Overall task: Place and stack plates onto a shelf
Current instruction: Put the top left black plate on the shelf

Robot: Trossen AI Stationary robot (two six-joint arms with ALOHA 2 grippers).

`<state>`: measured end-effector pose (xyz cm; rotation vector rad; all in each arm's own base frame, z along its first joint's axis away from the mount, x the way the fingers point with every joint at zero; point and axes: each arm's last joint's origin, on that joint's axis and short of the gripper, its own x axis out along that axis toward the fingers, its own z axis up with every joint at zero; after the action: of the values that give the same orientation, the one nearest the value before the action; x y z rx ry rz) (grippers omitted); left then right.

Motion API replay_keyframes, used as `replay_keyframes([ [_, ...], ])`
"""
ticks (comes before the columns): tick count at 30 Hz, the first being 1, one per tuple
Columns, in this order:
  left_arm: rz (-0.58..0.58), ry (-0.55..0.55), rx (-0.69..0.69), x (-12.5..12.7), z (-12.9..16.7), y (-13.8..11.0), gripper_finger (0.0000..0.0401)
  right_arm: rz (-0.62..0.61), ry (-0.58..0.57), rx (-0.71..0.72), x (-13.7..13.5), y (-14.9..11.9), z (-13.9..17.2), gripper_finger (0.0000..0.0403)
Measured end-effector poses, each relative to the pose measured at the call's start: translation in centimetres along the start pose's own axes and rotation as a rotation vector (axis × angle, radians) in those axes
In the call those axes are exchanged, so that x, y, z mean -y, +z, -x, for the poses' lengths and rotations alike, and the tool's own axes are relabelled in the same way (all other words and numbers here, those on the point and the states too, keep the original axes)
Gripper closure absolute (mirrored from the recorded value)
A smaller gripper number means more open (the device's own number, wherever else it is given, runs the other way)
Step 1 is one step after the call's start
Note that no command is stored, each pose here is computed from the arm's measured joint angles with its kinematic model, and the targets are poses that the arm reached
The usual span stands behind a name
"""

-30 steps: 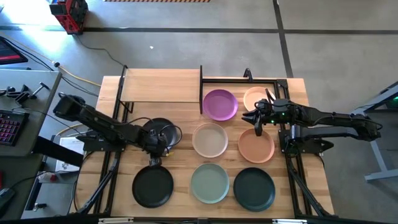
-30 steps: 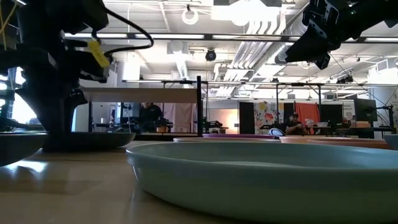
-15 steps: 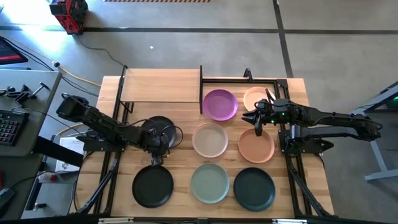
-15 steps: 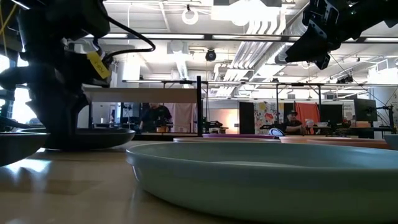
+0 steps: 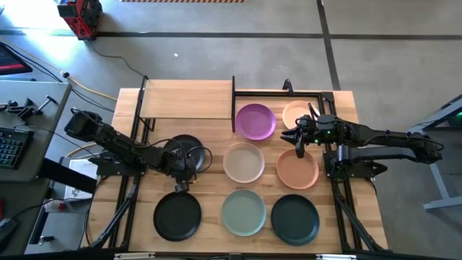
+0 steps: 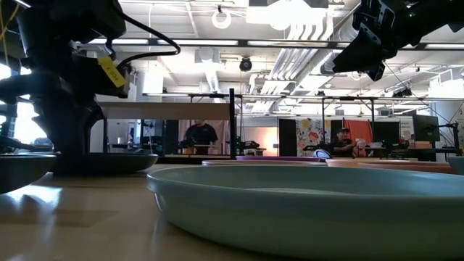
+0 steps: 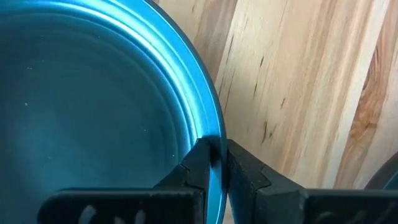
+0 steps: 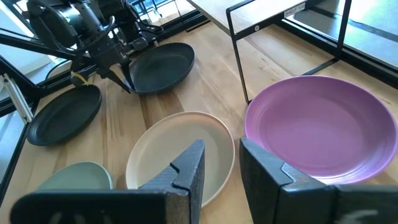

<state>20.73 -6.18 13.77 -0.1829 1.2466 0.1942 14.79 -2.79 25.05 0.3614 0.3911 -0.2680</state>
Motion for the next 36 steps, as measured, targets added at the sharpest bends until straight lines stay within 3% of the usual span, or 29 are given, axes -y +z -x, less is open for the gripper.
replay_keyframes([
  [8,-0.092,0.028,-0.025,1.3,1.4,0.4,0.0383,0.000,0.000,0.000,0.0,0.0,0.0,0.0318],
  [36,-0.201,0.102,-0.070,3.2,6.8,2.7,0.0400,0.023,0.000,0.000,0.0,0.0,0.0,0.0318],
])
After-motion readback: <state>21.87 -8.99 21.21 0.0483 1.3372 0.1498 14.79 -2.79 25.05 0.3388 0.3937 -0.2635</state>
